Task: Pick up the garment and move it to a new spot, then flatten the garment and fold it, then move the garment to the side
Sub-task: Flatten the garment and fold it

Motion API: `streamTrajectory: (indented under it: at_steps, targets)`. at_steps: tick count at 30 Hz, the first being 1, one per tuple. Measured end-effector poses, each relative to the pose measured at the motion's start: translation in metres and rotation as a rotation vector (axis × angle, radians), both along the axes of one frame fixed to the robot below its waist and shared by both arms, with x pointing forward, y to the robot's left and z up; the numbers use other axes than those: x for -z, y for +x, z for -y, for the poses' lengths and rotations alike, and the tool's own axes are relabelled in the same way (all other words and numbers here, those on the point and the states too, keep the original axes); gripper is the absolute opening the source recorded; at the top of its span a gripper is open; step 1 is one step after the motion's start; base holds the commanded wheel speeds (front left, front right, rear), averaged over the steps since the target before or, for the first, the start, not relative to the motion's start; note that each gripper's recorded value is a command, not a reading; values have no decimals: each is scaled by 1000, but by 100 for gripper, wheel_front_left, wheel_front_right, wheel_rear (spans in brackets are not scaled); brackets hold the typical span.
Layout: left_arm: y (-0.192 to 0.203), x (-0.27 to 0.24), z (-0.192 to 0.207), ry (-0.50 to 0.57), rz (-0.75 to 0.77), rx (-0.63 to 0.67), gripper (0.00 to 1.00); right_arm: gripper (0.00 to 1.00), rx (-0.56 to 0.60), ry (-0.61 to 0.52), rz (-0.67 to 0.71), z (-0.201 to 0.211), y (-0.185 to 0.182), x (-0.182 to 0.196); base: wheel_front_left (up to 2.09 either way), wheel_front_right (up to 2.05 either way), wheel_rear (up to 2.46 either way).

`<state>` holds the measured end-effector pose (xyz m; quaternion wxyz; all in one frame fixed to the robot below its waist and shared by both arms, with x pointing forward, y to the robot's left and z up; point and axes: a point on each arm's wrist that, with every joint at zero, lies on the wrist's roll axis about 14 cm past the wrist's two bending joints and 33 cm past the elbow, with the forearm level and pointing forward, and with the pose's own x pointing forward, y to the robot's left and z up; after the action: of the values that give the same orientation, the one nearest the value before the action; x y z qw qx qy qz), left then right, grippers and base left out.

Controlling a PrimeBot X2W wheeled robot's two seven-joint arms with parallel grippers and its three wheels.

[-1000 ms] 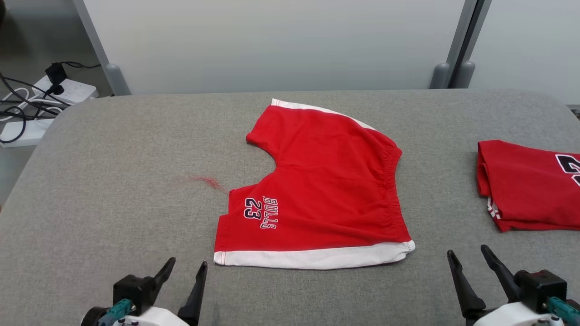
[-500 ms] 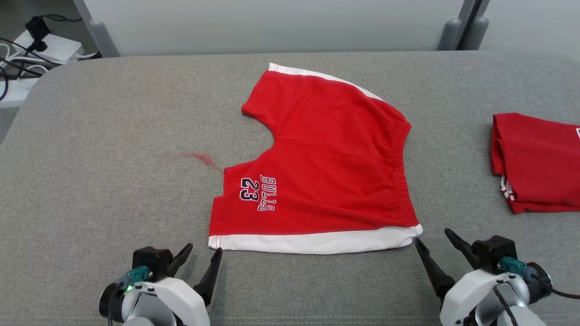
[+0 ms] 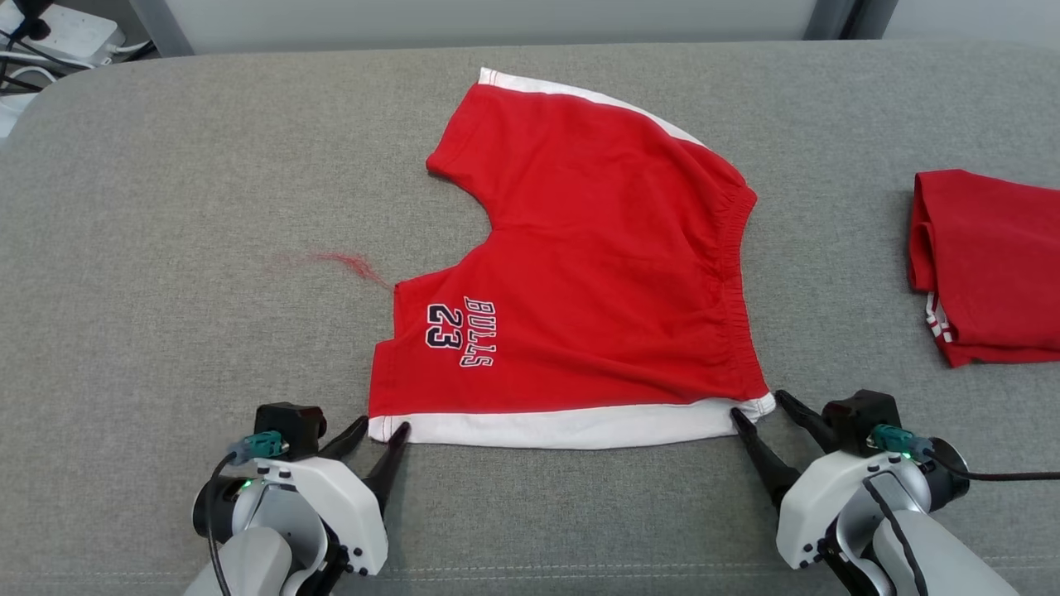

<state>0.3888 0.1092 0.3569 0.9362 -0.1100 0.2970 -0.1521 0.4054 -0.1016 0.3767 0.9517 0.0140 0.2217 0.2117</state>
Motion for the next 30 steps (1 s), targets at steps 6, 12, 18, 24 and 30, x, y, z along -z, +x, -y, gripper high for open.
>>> streamTrajectory:
  at_steps: [6,12,18,24,30]
  targets:
    - [1,2,2,-1,-19,9,0,0,-16,13,-5,-6,1,0,0,0,0]
    - [-3,-2,5,-11,-13,21,0,0,7,40,7,-1,1,-5,0,0,0]
    - [-38,3,-4,-16,-55,-4,0,0,23,63,-32,7,-30,3,0,0,0]
    - [-79,3,-10,-14,-119,-19,0,0,48,85,-94,15,-61,7,0,0,0]
    - [-107,-6,-13,-19,-183,-26,0,0,73,86,-187,24,-90,13,0,0,0]
